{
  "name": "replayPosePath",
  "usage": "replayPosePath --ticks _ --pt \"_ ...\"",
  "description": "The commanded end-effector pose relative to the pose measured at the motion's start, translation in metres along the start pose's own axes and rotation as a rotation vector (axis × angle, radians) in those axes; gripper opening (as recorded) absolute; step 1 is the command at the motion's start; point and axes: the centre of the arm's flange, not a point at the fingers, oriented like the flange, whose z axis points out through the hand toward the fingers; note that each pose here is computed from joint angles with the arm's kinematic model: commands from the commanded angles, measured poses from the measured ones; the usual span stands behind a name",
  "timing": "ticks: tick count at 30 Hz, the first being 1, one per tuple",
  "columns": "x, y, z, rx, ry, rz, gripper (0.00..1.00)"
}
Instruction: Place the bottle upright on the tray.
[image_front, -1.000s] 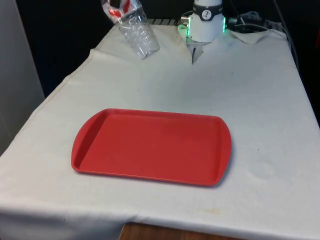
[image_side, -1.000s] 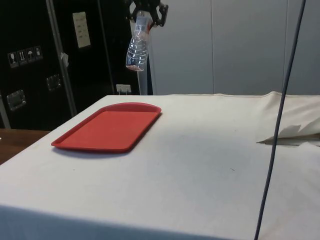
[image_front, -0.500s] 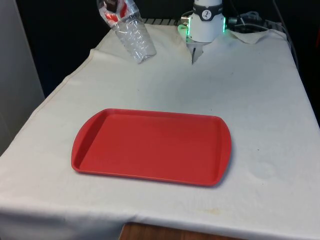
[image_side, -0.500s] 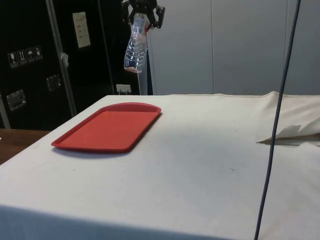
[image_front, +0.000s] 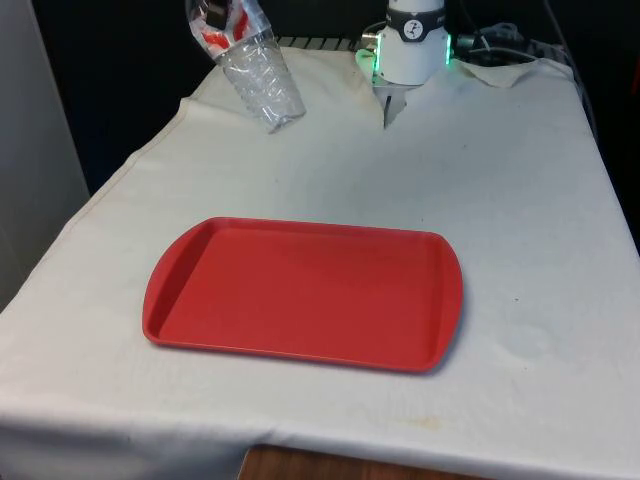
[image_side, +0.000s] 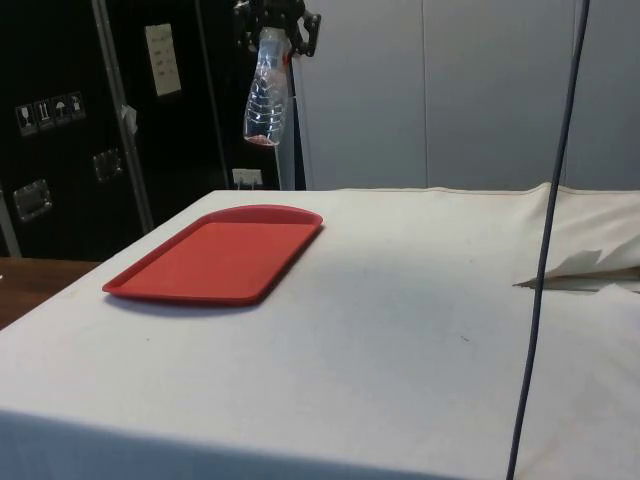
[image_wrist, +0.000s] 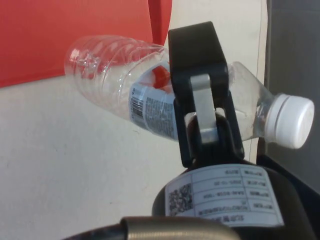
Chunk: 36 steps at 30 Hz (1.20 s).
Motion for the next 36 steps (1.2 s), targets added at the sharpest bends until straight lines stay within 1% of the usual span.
replayPosePath --ticks 1,3,4,5,13,14,15,16,22,23,24,30,31,32,35,36 --pt "-0.002 -0.002 0.0 0.013 -0.01 -0.011 0.28" --pt "-0.002 -0.002 0.001 0.018 -0.008 -0.021 0.28" --pt "0.0 -0.001 0.001 0.005 0.002 -0.012 0.28" --pt "-0.002 -0.003 0.001 0.023 -0.007 -0.032 0.28" --pt "-0.002 -0.005 0.003 0.04 0.0 -0.074 0.28" --pt "-0.001 -0.004 0.003 0.025 0.008 -0.066 0.28" --pt "-0.002 -0.005 0.003 0.042 0.0 -0.079 0.28" --pt "-0.003 -0.006 0.004 0.046 0.002 -0.091 0.28" --pt "-0.004 -0.008 0.006 0.062 0.007 -0.125 0.28" --pt "-0.002 -0.007 0.006 0.048 0.016 -0.12 0.28" --pt "-0.004 -0.008 0.006 0.064 0.008 -0.13 0.28" --pt "-0.004 -0.011 0.008 0.081 0.015 -0.166 0.28" --pt "-0.004 -0.01 0.009 0.069 0.024 -0.164 0.28" --pt "-0.004 -0.011 0.008 0.084 0.016 -0.172 0.28" --pt "-0.005 -0.012 0.01 0.09 0.019 -0.185 0.28" --pt "-0.006 -0.013 0.011 0.094 0.021 -0.196 0.28"
